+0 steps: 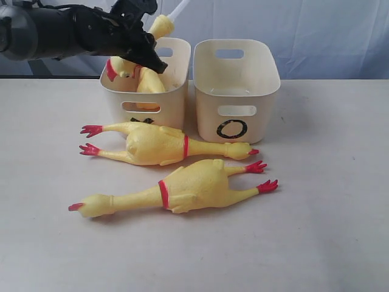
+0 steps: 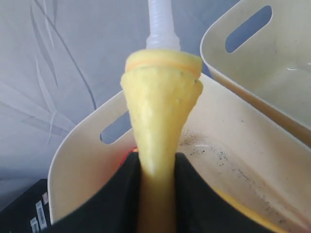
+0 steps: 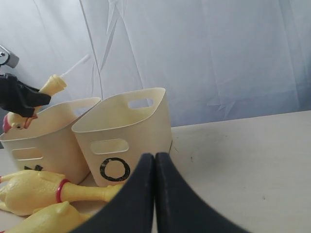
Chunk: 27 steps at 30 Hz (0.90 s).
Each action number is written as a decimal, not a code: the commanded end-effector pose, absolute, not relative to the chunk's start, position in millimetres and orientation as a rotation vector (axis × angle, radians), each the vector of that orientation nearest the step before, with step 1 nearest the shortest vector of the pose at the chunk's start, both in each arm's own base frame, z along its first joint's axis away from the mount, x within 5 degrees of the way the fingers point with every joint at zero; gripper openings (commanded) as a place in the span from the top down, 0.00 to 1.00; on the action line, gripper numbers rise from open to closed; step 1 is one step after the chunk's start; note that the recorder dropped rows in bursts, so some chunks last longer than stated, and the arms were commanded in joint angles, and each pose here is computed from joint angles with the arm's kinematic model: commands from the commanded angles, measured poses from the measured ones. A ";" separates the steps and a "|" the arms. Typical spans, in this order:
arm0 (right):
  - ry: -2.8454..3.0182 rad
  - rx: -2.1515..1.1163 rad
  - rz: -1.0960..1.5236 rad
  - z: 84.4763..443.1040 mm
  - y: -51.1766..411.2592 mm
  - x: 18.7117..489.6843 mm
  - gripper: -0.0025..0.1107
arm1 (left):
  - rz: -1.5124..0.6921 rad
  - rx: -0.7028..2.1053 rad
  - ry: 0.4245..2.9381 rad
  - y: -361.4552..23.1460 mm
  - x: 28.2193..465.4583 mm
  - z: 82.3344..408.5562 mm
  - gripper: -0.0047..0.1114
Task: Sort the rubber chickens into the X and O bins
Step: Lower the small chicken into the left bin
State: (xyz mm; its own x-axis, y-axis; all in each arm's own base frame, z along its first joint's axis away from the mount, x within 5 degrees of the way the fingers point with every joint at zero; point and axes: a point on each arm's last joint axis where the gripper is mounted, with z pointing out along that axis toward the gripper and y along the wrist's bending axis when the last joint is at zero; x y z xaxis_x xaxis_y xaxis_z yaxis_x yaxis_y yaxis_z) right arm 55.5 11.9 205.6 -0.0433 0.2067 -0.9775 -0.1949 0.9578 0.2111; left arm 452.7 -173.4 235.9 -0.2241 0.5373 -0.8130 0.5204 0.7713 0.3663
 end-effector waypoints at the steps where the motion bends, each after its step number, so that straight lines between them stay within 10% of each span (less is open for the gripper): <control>1: 1.571 0.009 0.330 206.1 12.0 55.2 0.99 | 0.037 0.799 1.883 -169.4 461.1 224.3 0.96; 8: 1.571 0.009 0.330 206.1 12.0 55.2 0.99 | 0.033 0.820 1.922 -167.8 463.1 211.0 0.87; 17: 1.571 0.011 0.331 206.1 11.9 55.2 0.99 | 0.052 0.801 1.895 -167.1 465.1 212.9 0.44; 27: 1.567 0.015 0.335 206.5 11.9 55.2 0.99 | 0.046 0.797 1.889 -166.8 463.5 219.3 0.42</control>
State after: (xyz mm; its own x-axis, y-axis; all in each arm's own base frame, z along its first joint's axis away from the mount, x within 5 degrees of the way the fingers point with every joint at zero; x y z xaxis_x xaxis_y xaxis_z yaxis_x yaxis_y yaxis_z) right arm 55.5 11.9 205.6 -0.0437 0.2089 -0.9770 -0.1948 0.9573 0.2135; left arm 464.1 -169.2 210.0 -0.2462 0.5591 -0.7917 0.5153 0.7673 0.3816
